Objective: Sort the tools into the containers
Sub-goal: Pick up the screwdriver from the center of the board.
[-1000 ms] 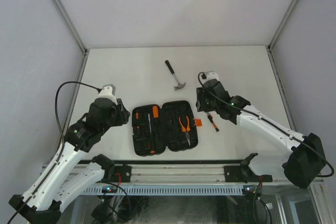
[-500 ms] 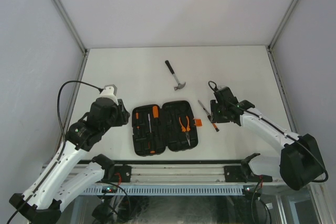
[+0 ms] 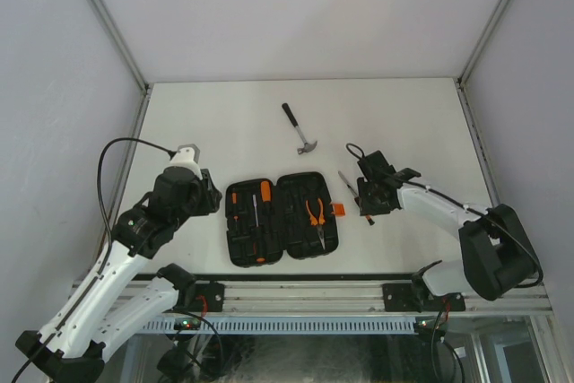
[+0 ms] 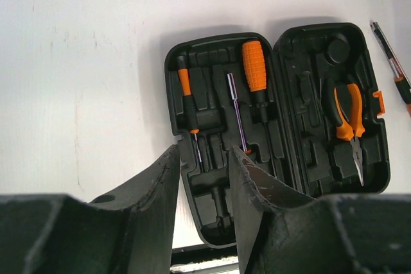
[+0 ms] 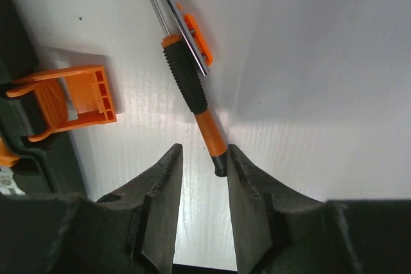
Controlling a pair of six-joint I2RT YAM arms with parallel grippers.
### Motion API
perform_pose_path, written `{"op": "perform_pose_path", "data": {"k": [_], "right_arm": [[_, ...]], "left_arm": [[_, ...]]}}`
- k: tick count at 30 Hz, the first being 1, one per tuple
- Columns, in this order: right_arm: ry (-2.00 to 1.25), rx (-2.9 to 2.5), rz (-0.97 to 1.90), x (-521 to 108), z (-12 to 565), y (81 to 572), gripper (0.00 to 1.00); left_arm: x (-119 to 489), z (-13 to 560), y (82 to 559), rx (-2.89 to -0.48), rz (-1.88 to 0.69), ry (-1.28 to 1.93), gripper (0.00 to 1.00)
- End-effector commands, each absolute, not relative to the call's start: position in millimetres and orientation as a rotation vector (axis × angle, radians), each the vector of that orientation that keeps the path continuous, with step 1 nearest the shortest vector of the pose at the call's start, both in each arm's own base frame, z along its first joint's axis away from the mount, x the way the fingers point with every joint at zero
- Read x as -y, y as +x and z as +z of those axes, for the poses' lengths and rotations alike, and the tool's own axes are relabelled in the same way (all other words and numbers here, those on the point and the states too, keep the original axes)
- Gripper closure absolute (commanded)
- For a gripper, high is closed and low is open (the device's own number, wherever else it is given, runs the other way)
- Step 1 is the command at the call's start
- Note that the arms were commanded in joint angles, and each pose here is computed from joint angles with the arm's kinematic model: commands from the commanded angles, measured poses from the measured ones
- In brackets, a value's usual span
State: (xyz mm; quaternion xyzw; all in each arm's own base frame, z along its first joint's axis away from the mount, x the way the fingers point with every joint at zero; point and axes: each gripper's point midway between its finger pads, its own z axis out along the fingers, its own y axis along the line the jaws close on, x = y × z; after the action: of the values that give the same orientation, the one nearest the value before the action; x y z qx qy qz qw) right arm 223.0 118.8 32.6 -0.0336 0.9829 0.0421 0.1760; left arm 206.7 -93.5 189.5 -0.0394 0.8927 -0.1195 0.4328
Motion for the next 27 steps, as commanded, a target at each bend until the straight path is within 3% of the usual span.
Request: {"op": "perform_pose_path", "data": {"k": [1,10,27], "right_arm": [[-0.107,-2.757,0.07,-114.1,29.6,234.8,0.67],[-0.122,-2.821,0.086,-117.8,15.9,229.0,0.7],[-0.231,-2.879,0.081,-130.8,8.4,215.9,0.85]], "left_arm": [[93.5,191.8,213.3,-2.193,-0.295,-0.102,0.59],[94.6,190.4,213.9,-2.201,-0.295,-0.098,0.59],[94.9,189.3,214.6,-2.203,-0.293,-0.098,0.59]]}}
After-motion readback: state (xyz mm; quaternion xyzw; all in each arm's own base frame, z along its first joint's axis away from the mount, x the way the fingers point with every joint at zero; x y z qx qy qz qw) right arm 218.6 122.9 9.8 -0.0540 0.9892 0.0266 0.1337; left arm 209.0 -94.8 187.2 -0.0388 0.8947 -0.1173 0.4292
